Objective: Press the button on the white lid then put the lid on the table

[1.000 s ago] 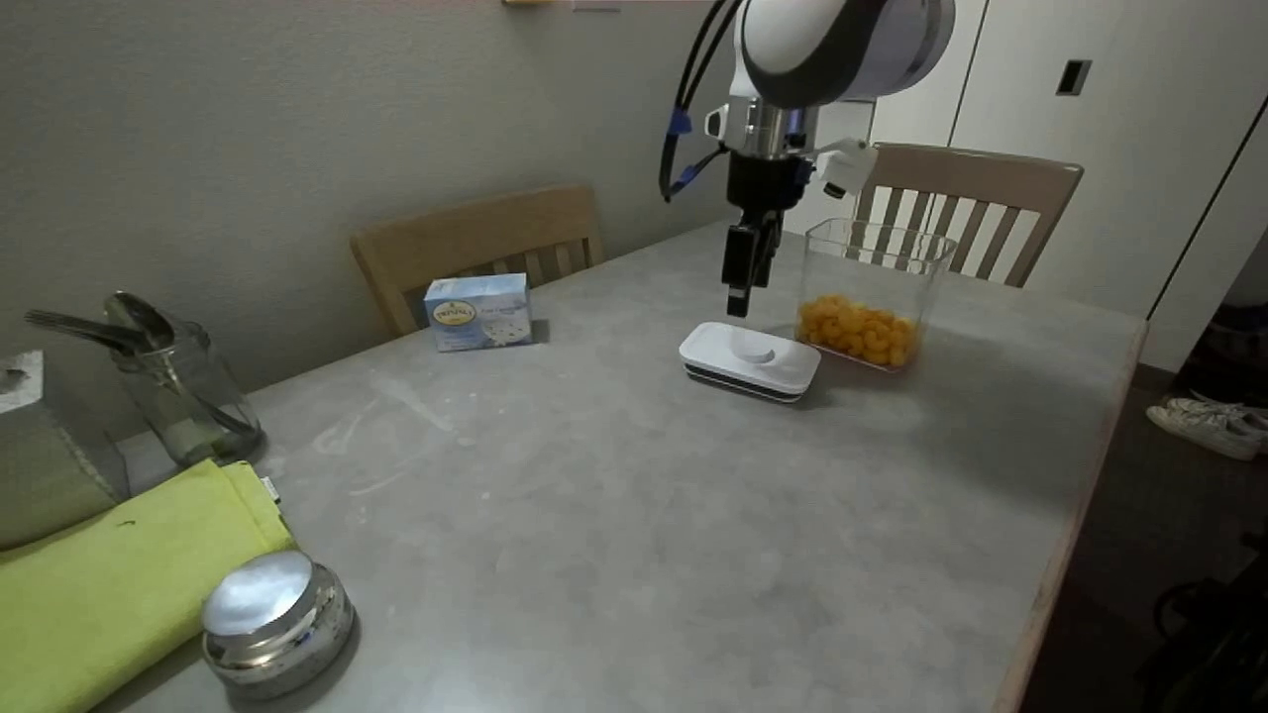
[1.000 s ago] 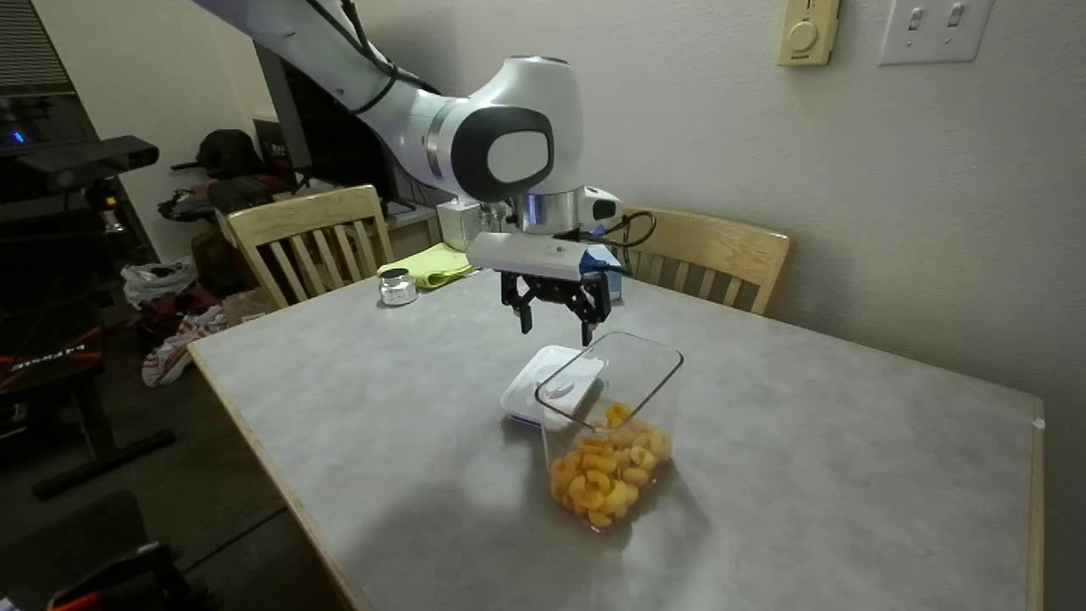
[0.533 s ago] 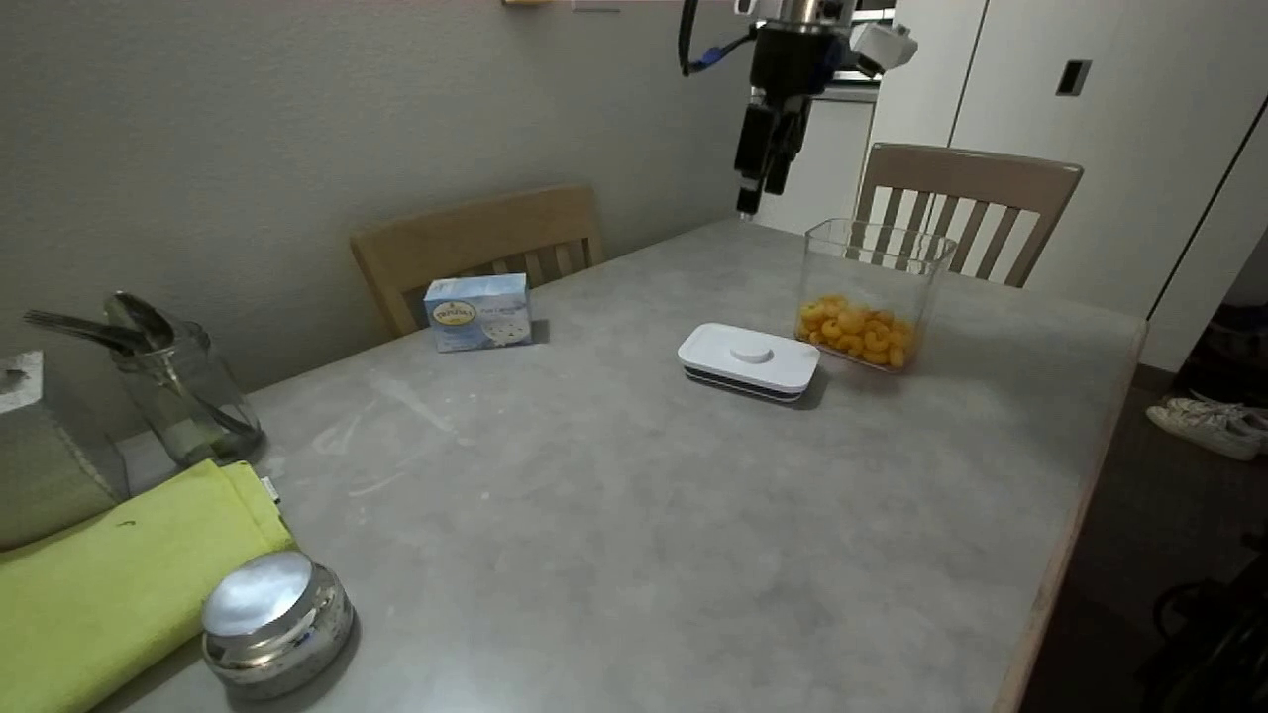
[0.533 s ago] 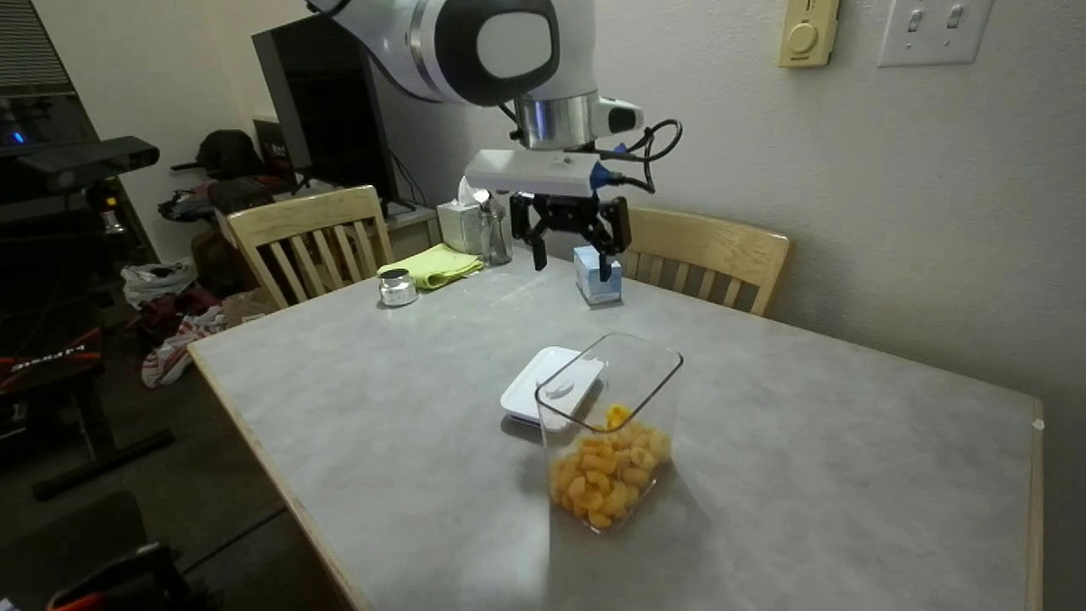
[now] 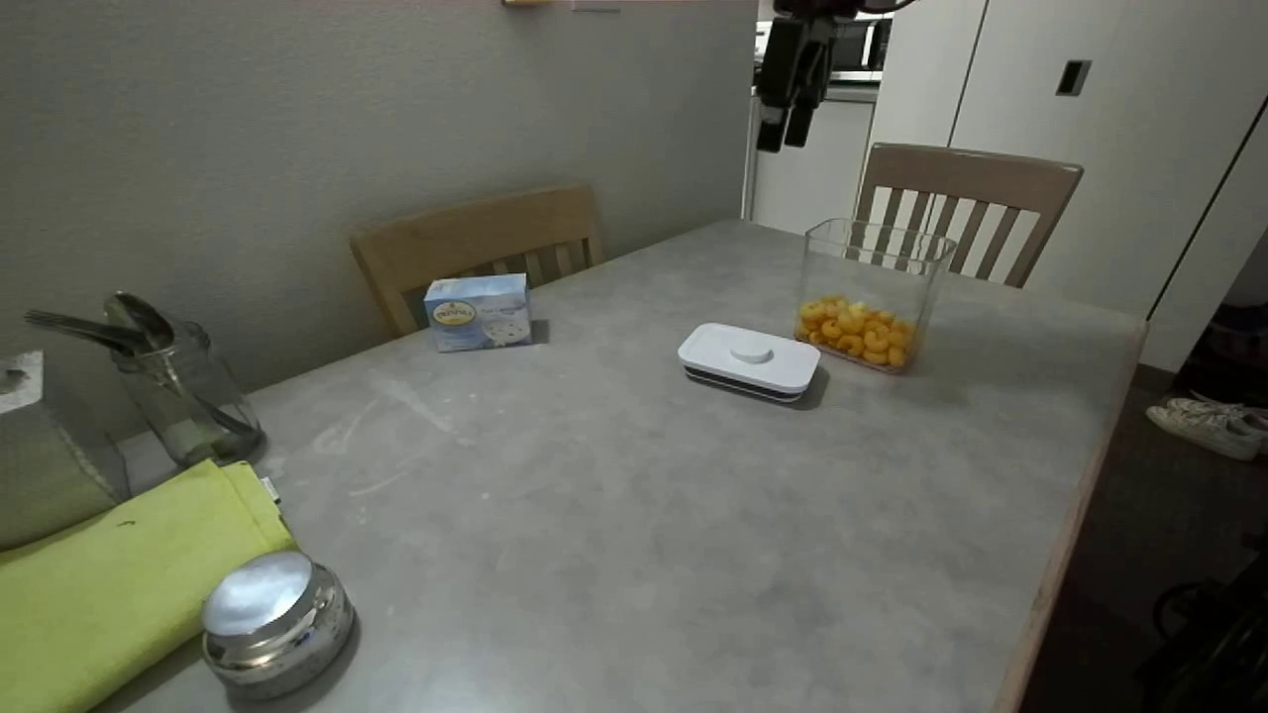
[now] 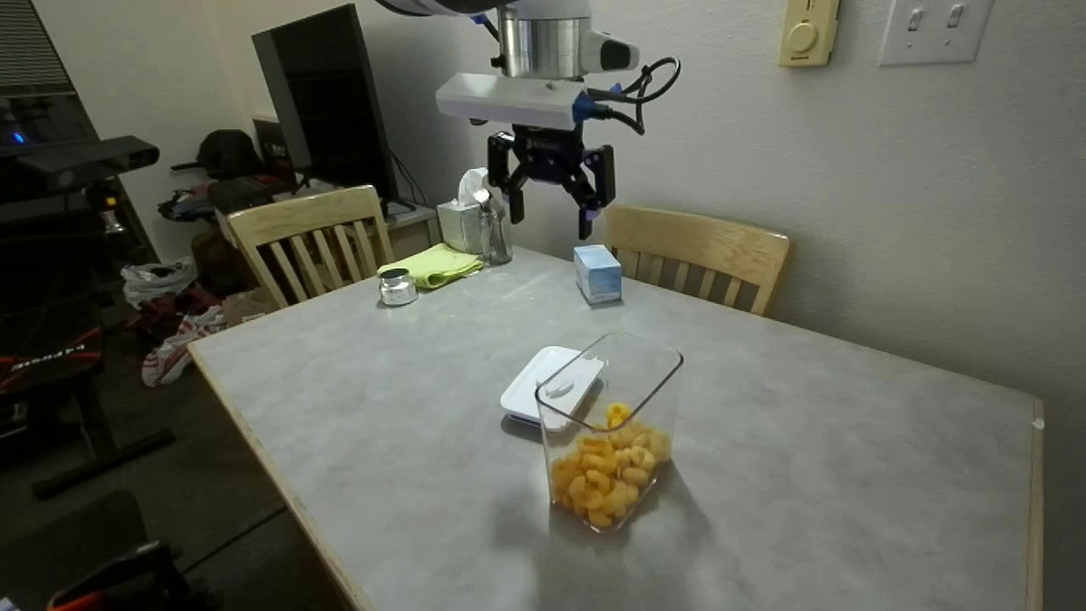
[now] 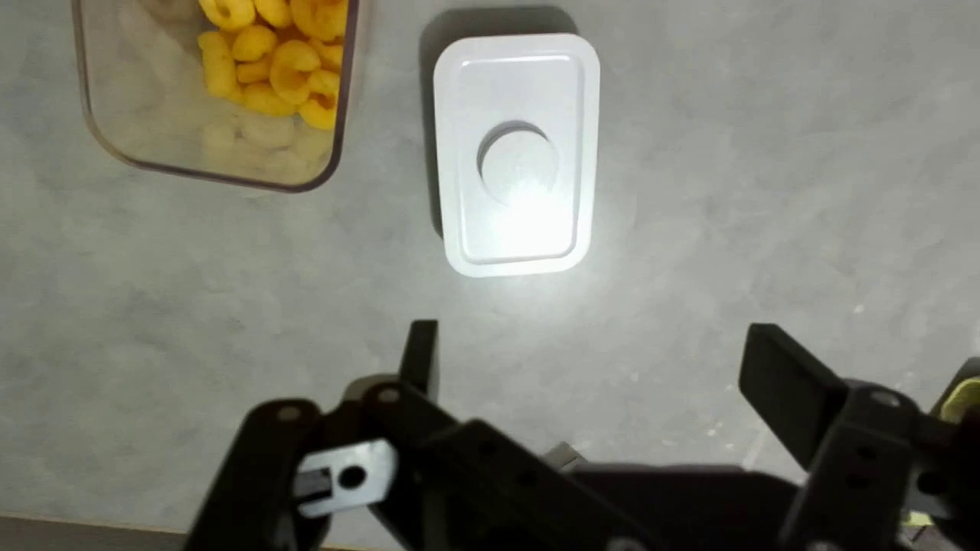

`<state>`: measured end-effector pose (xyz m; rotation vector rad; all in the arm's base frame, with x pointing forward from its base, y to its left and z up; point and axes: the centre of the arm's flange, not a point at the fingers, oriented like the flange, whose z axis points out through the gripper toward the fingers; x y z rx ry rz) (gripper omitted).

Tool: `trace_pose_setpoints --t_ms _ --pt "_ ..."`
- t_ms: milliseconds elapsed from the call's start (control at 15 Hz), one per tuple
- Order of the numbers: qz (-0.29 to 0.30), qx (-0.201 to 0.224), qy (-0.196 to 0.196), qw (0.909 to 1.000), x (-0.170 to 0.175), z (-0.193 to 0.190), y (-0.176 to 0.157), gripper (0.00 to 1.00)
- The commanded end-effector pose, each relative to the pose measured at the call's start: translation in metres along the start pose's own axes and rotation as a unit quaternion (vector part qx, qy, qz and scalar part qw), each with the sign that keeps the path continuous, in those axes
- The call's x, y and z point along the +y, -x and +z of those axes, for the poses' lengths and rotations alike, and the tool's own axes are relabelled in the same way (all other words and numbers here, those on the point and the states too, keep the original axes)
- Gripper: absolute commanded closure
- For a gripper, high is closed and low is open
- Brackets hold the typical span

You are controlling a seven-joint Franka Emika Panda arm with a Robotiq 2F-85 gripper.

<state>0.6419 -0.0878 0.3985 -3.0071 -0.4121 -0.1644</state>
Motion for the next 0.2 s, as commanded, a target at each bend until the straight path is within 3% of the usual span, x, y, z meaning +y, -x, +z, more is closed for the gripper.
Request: trace_pose_setpoints --t_ms 0,133 --pt "-0.001 -0.001 -0.002 1.0 0.0007 -0.0009 0.0007 0.0" --pt "-0.001 -0.003 -0.004 1.0 0.0014 -0.0008 0.0015 0.0"
